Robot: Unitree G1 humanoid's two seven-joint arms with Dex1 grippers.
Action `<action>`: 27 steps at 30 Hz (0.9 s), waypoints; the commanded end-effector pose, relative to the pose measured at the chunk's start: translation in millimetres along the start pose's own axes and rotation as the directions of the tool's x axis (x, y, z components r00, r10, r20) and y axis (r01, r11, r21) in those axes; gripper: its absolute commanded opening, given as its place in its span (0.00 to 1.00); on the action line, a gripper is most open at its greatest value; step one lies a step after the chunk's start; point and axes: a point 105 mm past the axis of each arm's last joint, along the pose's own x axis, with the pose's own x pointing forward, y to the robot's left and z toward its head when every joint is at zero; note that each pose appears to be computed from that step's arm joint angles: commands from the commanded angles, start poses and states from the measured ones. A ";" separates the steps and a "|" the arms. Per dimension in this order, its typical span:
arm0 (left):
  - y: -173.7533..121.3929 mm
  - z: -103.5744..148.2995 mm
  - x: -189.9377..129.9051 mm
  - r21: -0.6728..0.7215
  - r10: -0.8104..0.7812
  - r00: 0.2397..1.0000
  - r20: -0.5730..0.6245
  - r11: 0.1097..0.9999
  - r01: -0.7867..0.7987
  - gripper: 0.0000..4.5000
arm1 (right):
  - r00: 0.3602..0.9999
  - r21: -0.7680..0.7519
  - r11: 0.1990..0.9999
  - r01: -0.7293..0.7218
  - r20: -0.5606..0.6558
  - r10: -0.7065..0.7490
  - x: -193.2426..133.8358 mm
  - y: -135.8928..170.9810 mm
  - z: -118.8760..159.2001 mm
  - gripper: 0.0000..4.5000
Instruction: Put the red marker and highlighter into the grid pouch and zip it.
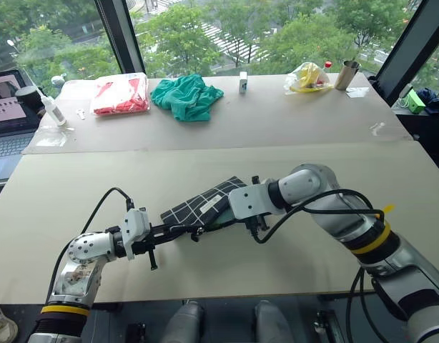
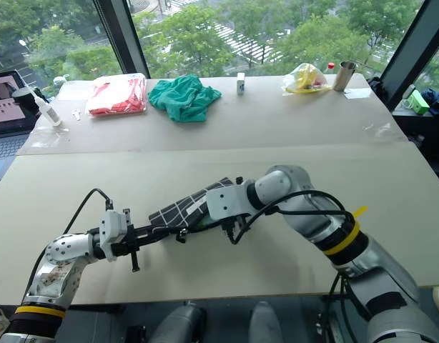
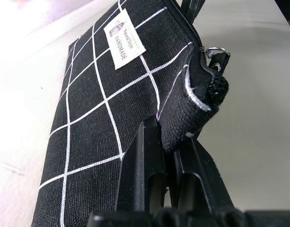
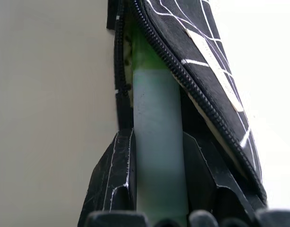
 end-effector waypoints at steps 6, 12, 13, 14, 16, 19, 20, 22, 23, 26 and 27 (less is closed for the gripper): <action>2.1 9.4 3.3 0.026 -0.010 0.999 0.037 1.000 0.009 0.00 | 0.991 0.004 1.000 0.024 0.128 -0.024 -2.7 -16.5 19.3 0.48; 1.8 9.0 3.1 0.023 -0.007 0.999 0.038 1.000 0.006 0.00 | 0.988 0.173 0.985 -0.005 0.153 -0.022 -23.4 -17.0 12.8 0.93; 2.3 9.0 3.6 0.022 -0.006 0.999 0.039 1.000 0.005 0.00 | 0.986 0.206 0.978 0.011 0.159 -0.044 -28.5 -20.8 11.4 0.93; 2.7 9.0 4.0 0.022 -0.006 0.999 0.040 1.000 0.005 0.00 | 0.985 0.229 0.973 0.022 0.162 -0.060 -32.1 -23.4 10.6 0.93; 3.3 8.9 4.7 0.022 -0.005 0.999 0.041 1.000 0.004 0.00 | 0.984 0.247 0.968 0.031 0.163 -0.073 -38.5 -25.2 8.8 0.93; 9.6 8.8 5.8 0.023 0.036 0.998 0.044 0.999 -0.037 0.00 | 0.975 0.332 0.941 0.057 0.185 -0.124 -67.8 -23.0 -2.6 0.93; 11.9 9.6 6.1 0.018 0.055 0.997 0.053 0.998 -0.056 0.00 | 0.971 0.369 0.928 0.056 0.196 -0.137 -77.1 -19.8 -5.8 0.93; 14.8 11.2 7.1 0.015 0.078 0.995 0.067 0.997 -0.080 0.00 | 0.966 0.424 0.904 0.045 0.212 -0.148 -88.7 -12.5 -10.1 0.93; 16.3 11.9 9.2 0.015 0.087 0.994 0.072 0.996 -0.089 0.00 | 0.964 0.482 0.876 0.027 0.219 -0.150 -95.4 -1.9 -16.2 0.93; 19.1 13.9 16.2 0.017 0.096 0.992 0.082 0.995 -0.098 0.00 | 0.963 0.619 0.785 -0.024 0.224 -0.148 -104.2 28.6 -29.5 0.93; 19.0 15.2 18.8 0.015 0.091 0.992 0.090 0.996 -0.093 0.00 | 0.966 0.664 0.748 -0.021 0.206 -0.155 -101.6 35.8 -35.7 0.93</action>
